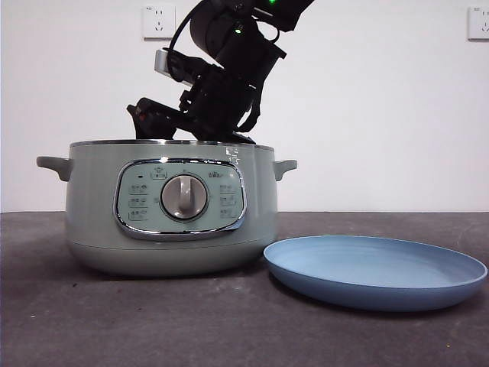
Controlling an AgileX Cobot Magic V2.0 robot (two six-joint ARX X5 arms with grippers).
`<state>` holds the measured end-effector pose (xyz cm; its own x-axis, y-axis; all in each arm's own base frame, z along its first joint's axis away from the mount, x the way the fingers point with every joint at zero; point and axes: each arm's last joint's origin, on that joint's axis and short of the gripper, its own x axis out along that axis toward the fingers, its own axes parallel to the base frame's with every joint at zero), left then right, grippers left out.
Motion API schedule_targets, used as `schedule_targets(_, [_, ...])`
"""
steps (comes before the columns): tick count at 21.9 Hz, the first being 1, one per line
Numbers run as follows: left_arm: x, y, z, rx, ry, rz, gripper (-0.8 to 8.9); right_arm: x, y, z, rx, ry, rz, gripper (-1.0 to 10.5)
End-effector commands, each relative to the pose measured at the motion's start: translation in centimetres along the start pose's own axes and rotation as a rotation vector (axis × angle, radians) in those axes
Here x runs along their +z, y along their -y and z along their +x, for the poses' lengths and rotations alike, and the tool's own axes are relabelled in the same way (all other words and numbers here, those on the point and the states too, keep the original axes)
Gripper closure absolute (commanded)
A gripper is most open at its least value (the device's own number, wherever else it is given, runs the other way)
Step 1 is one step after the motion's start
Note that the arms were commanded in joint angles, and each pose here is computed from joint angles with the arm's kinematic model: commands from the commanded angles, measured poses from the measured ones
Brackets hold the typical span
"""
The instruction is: Take the potato out from the steamer,put the potato on the plate,close the lid
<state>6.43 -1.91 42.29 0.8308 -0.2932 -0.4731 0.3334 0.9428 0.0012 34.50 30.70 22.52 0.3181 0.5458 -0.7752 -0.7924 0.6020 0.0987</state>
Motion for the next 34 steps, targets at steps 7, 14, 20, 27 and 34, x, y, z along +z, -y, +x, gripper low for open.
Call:
schedule_targets(7, [0.4, 0.0, -0.6, -0.002, 0.066, -0.006, 8.22, -0.1, -0.3, 0.3, 0.002, -0.007, -0.007, 9.6])
schedule_targets(14, [0.4, 0.0, -0.6, -0.004, 0.069, -0.005, 8.22, 2.6, -2.0, -10.6, -0.073, 0.175, -0.042, 9.6])
schedule_targets(20, [0.5, 0.0, -0.6, -0.007, 0.078, 0.004, 8.22, 0.3, -2.2, -21.4, -0.145, 0.176, -0.024, 9.6])
schedule_targets(27, [0.5, 0.0, -0.6, -0.009, 0.078, 0.015, 8.22, -7.6, 0.6, -22.1, -0.223, 0.123, 0.130, 9.6])
schedule_targets(34, [0.5, 0.0, -0.5, -0.009, 0.077, 0.015, 8.22, -14.7, 2.4, -16.6, -0.174, 0.063, 0.246, 9.6])
